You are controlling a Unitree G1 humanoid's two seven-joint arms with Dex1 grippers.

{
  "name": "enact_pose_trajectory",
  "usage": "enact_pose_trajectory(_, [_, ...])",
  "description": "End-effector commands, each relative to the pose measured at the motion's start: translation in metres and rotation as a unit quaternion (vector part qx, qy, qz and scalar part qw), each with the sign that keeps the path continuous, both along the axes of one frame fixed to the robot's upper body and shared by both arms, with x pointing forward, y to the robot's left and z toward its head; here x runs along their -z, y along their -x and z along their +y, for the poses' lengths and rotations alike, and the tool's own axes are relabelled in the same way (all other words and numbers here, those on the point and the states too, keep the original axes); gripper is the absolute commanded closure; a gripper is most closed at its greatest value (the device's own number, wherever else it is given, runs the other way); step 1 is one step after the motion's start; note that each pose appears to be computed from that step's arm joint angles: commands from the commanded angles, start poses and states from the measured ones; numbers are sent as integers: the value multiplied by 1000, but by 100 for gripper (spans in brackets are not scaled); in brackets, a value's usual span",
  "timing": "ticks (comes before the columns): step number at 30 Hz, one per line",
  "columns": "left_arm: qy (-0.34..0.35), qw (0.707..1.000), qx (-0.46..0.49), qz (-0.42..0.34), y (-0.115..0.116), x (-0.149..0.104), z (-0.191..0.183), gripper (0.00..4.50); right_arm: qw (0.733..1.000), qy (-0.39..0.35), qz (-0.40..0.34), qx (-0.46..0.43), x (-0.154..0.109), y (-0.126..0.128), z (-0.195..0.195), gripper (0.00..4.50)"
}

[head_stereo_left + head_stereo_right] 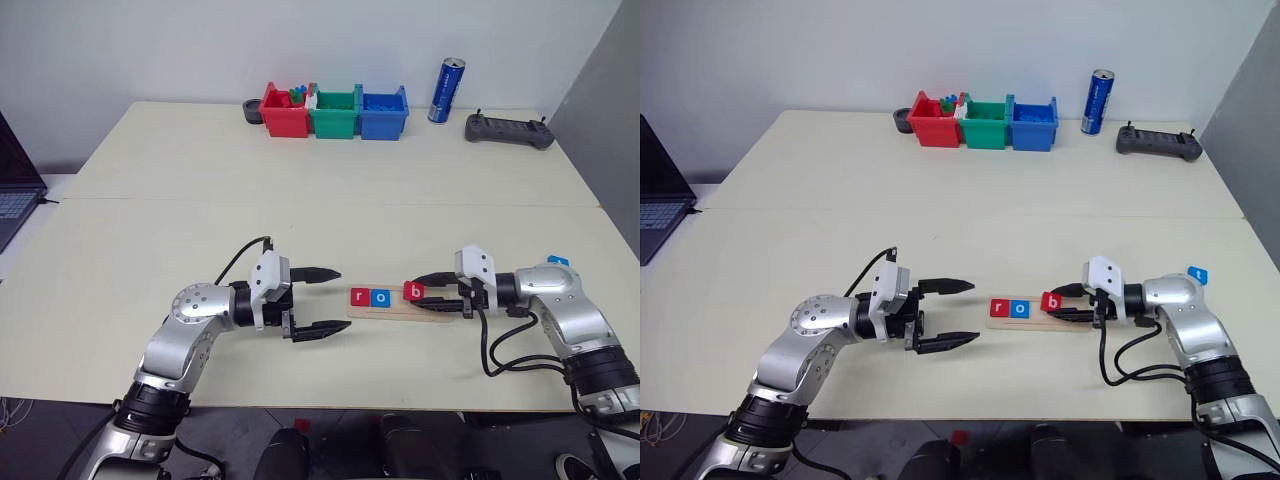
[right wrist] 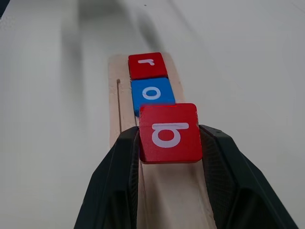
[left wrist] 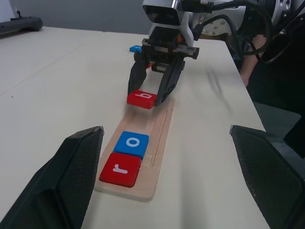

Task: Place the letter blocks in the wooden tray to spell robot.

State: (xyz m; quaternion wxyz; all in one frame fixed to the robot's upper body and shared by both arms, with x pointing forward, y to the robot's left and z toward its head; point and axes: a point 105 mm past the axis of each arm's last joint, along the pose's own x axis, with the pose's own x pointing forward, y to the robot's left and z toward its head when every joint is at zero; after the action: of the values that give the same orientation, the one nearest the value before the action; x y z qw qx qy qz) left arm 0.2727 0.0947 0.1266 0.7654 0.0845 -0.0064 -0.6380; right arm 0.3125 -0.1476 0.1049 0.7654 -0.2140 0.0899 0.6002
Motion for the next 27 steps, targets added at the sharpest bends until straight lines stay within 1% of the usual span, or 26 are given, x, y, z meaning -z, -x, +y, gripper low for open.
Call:
enact_pose_trajectory(1, [1, 1000, -2, -30, 2, -9, 1, 0, 1000, -1, -12, -16, -6, 2, 9, 304])
enact_pose_trajectory(7, [-1, 1000, -3, -30, 2, -7, 1, 0, 1000, 7, -8, -12, 1, 0, 8, 304])
enact_pose_trajectory(15, [-5, 1000, 1, -29, 0, -6, 0, 0, 1000, 9, -13, 0, -1, -7, 5, 304])
enact_pose_trajectory(19, [-5, 1000, 3, -29, -1, -6, -1, 0, 1000, 5, -10, 4, -2, -8, 4, 164])
enact_pose_trajectory(23, [-5, 1000, 4, -28, 0, -5, -2, 0, 1000, -1, -13, 6, -9, -7, 2, 22])
enact_pose_trajectory(24, [-5, 1000, 4, -28, 0, -5, -2, 0, 1000, -2, -13, 7, -12, -7, 1, 4])
enact_pose_trajectory(27, [-5, 1000, 4, -28, -1, -6, -2, 0, 1000, -10, -16, 13, -22, -7, -1, 4])
